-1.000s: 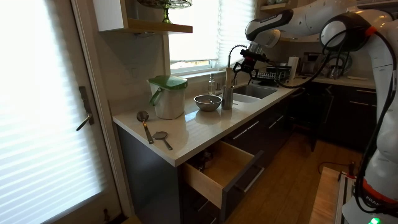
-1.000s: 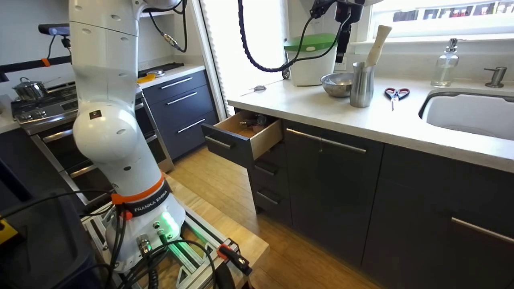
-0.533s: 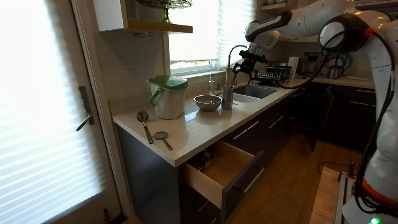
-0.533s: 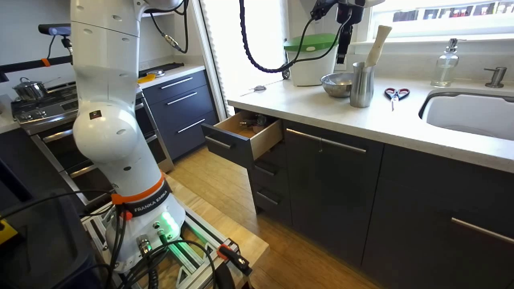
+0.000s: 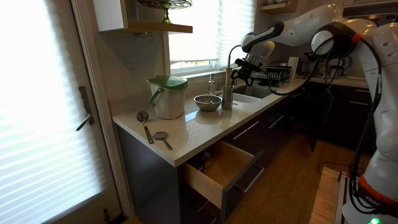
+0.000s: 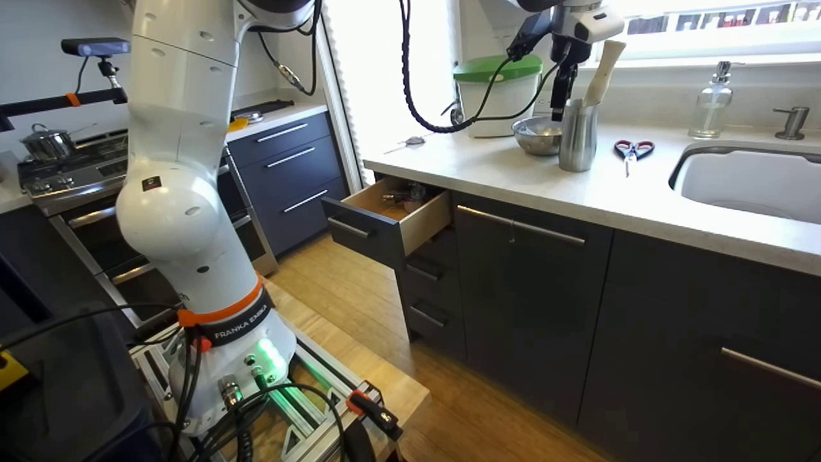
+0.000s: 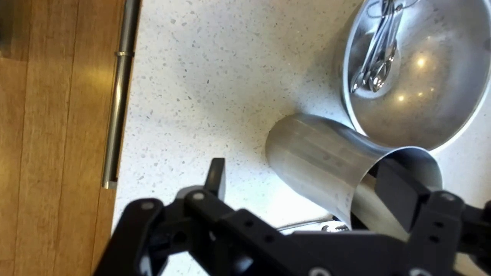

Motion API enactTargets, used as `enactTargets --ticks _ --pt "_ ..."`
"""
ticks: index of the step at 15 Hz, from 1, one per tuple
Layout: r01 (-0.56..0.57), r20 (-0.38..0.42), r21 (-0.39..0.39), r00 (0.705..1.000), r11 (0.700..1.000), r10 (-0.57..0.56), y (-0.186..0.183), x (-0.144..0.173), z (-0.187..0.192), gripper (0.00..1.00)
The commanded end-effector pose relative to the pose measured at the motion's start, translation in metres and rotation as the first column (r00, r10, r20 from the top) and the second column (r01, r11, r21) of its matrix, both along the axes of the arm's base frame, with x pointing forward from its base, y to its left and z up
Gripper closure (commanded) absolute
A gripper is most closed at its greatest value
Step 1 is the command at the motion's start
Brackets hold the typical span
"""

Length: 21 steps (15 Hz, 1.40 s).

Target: Move the silver bottle to the left

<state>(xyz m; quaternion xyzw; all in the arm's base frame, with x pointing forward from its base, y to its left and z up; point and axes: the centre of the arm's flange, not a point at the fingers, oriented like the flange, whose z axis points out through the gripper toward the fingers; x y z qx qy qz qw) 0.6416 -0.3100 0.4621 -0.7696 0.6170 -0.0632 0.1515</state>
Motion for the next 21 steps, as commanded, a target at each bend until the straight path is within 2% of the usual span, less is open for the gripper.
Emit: enactTargets --ticks 1,8,9,11,12,19,20,21 --pt "0.058 0.053 0.031 0.997 0.998 -0.059 -0.008 0.013 -0.007 0.00" --pt "0.112 0.087 0.041 0.990 0.993 -0.115 -0.010 0.029 -0.017 0.00" --pt "0.119 0.089 0.039 0.989 0.992 -0.122 -0.009 0.031 -0.019 0.22" --pt "0.126 0.087 0.032 0.988 0.991 -0.128 -0.009 0.034 -0.021 0.32" --pt "0.131 0.086 0.028 0.987 0.991 -0.133 -0.009 0.035 -0.023 0.42" --pt "0.168 0.109 -0.007 0.980 0.986 -0.166 -0.015 0.034 -0.027 0.94" --pt "0.170 0.111 -0.010 0.979 0.985 -0.168 -0.017 0.032 -0.026 0.99" --pt "0.177 0.113 -0.014 0.978 0.984 -0.174 -0.019 0.028 -0.024 1.00"
